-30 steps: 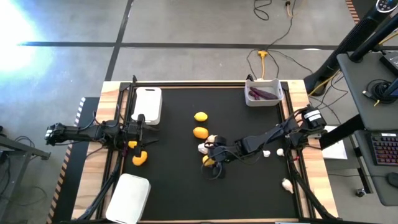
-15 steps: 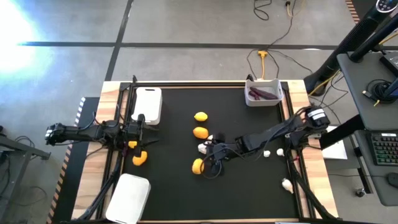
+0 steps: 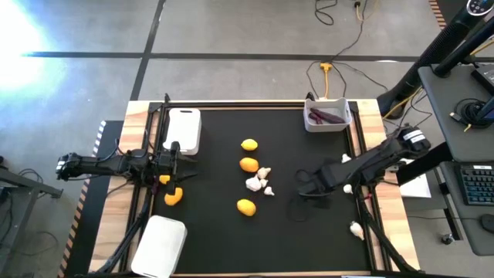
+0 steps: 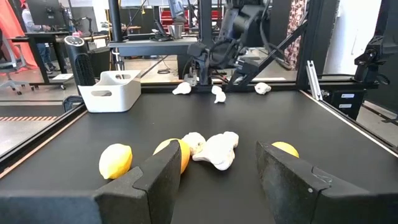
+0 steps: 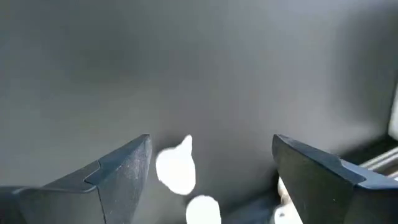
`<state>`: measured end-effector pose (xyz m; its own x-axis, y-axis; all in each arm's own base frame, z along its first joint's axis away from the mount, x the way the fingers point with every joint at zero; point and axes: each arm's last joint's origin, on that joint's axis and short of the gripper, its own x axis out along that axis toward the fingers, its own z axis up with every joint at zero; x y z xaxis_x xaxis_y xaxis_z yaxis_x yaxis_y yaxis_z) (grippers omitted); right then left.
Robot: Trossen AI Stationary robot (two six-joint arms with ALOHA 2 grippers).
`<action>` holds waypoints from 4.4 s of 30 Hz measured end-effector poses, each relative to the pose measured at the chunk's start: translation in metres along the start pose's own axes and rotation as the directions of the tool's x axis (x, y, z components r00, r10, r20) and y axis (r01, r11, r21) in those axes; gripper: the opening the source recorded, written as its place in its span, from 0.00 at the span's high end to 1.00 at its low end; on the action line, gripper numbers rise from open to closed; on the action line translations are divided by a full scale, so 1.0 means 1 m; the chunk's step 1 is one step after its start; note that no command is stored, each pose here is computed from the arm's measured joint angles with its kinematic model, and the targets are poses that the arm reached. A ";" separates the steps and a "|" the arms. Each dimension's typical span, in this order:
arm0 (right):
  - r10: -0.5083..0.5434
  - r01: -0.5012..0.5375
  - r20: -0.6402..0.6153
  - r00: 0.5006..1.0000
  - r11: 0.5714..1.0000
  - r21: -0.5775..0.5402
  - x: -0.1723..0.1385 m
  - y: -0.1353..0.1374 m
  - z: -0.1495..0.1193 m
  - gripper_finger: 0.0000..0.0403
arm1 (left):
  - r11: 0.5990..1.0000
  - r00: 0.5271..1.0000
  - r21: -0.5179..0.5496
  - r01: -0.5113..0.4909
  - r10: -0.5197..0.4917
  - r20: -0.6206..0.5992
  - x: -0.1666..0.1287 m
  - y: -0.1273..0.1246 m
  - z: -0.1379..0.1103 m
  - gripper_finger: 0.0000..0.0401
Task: Sort produce into baskets
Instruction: Move the garlic to the center of the table
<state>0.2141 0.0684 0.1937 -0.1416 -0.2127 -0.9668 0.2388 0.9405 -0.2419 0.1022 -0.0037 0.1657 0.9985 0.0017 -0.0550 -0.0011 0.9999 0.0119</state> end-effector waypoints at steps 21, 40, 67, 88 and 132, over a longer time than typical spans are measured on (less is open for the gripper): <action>0.158 -0.161 -0.051 0.986 0.985 -0.060 0.049 0.002 -0.029 0.41 | 1.000 1.000 0.000 0.000 0.000 0.000 0.000 0.000 0.000 0.53; 0.299 -0.298 0.175 0.938 0.954 -0.033 0.003 0.016 0.004 0.78 | 1.000 1.000 0.000 0.000 0.000 0.000 0.000 0.000 0.000 0.53; 0.192 -0.196 0.574 0.796 0.979 -0.055 0.014 0.095 0.133 0.65 | 1.000 1.000 0.000 0.000 0.000 -0.001 0.000 0.000 0.000 0.53; -0.239 0.156 0.219 0.946 0.928 0.337 -0.035 -0.016 0.036 0.29 | 1.000 1.000 0.000 0.000 0.000 -0.003 0.000 0.000 0.000 0.53; 0.143 0.107 -0.665 0.733 0.941 0.320 0.125 -0.138 -0.004 0.40 | 1.000 1.000 0.001 0.000 0.000 -0.006 0.000 0.000 -0.001 0.53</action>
<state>0.1594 -0.0865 0.1061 -0.7089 0.1550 -0.6881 0.5173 0.7774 -0.3578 0.1025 -0.0037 0.1651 0.9981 0.0015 -0.0611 -0.0007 0.9999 0.0126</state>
